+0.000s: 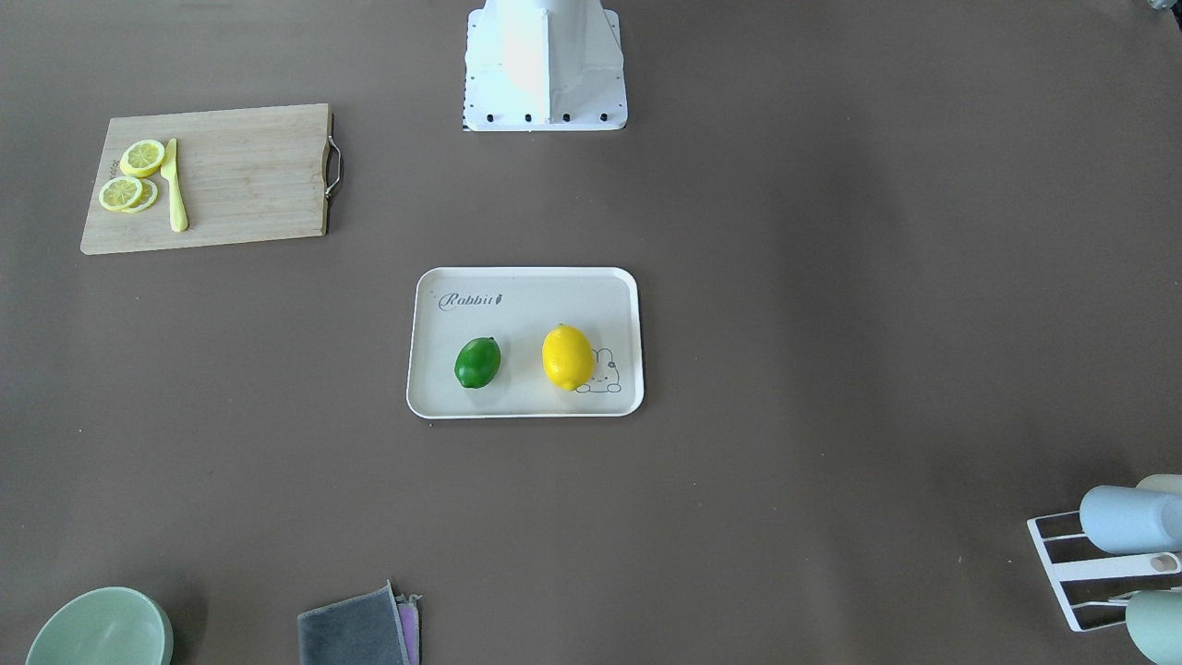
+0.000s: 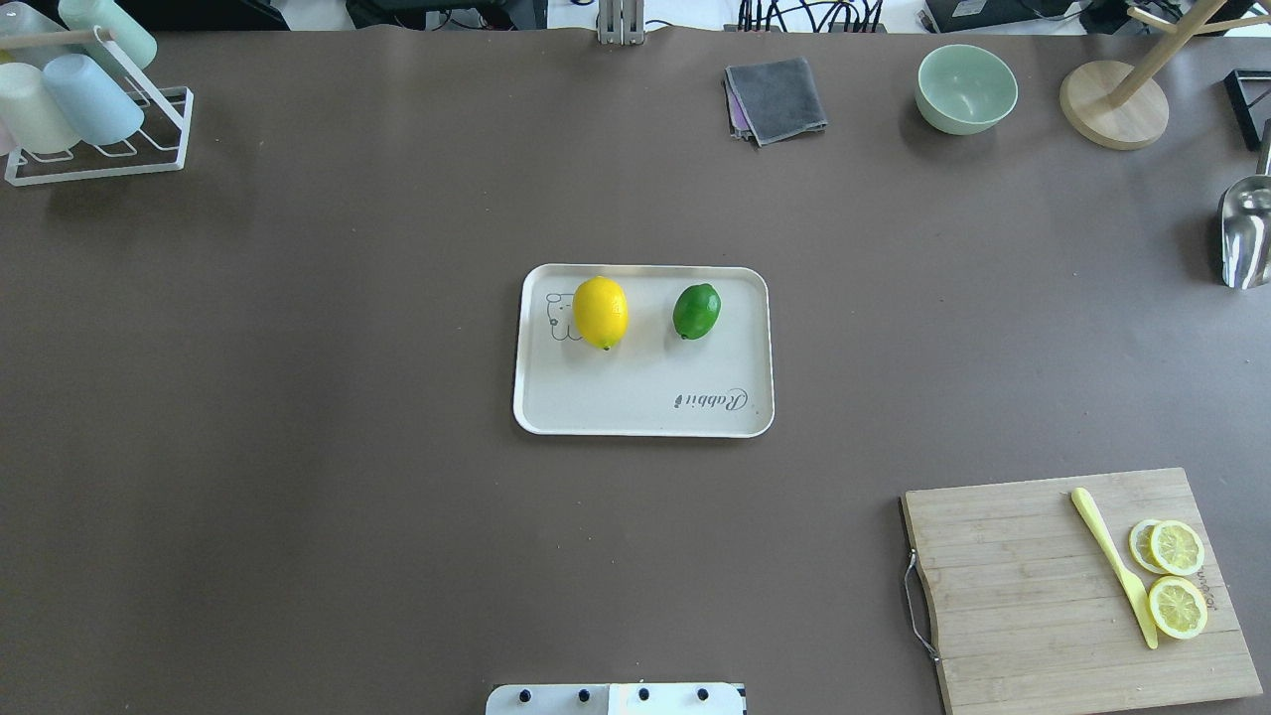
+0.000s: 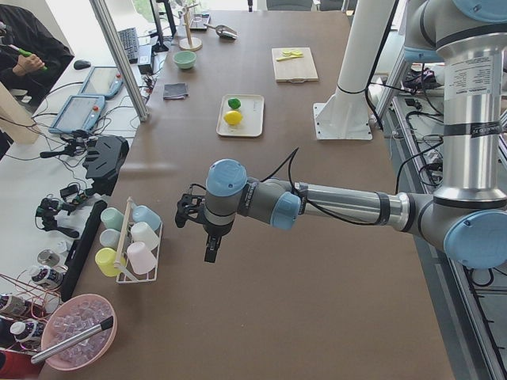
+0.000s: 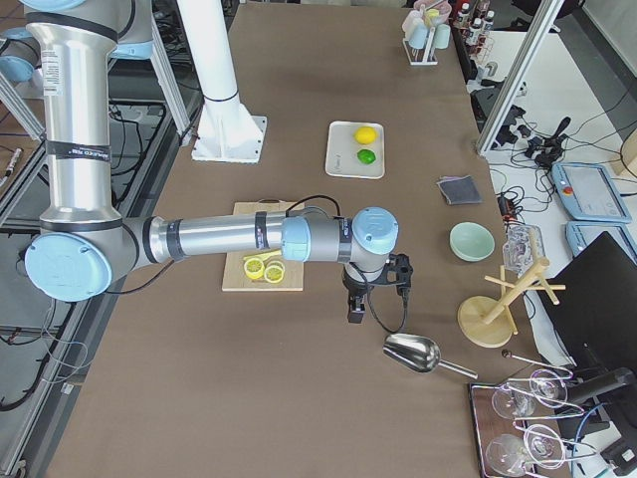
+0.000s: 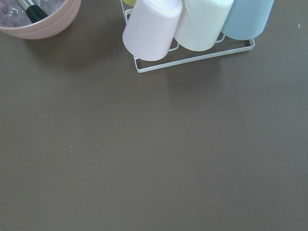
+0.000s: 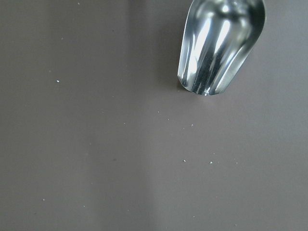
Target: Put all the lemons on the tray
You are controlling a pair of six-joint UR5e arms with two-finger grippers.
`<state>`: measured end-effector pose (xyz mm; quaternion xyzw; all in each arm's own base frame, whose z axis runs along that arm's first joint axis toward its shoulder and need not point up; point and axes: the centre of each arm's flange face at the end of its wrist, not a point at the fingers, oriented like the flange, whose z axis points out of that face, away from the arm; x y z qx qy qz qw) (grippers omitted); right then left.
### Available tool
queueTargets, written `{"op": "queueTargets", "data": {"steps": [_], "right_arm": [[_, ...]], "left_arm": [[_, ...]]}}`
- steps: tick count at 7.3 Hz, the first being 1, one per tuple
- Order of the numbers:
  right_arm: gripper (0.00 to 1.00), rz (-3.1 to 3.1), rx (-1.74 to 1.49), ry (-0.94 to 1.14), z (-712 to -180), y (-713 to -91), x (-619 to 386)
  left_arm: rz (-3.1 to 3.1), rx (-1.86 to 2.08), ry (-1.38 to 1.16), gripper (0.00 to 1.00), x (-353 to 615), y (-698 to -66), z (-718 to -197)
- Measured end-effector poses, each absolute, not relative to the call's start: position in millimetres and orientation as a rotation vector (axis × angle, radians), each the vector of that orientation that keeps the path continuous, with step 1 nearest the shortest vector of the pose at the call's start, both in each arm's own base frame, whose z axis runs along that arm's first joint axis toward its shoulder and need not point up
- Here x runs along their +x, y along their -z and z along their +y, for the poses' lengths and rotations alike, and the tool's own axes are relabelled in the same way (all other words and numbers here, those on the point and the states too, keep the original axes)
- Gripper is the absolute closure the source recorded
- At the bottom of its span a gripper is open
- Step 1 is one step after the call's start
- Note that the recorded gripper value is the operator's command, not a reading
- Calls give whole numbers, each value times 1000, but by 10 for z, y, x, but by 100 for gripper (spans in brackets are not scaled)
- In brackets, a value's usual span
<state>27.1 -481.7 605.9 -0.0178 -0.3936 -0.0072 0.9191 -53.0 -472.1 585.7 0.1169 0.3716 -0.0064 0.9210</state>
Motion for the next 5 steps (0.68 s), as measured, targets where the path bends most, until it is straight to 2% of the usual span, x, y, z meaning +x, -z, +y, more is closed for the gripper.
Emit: {"op": "queueTargets", "data": {"steps": [5], "right_arm": [[0,-810,-31,15,-4823,-6032,271]], "left_arm": [[764,232,17,2,-533,-5909,-4698]]}}
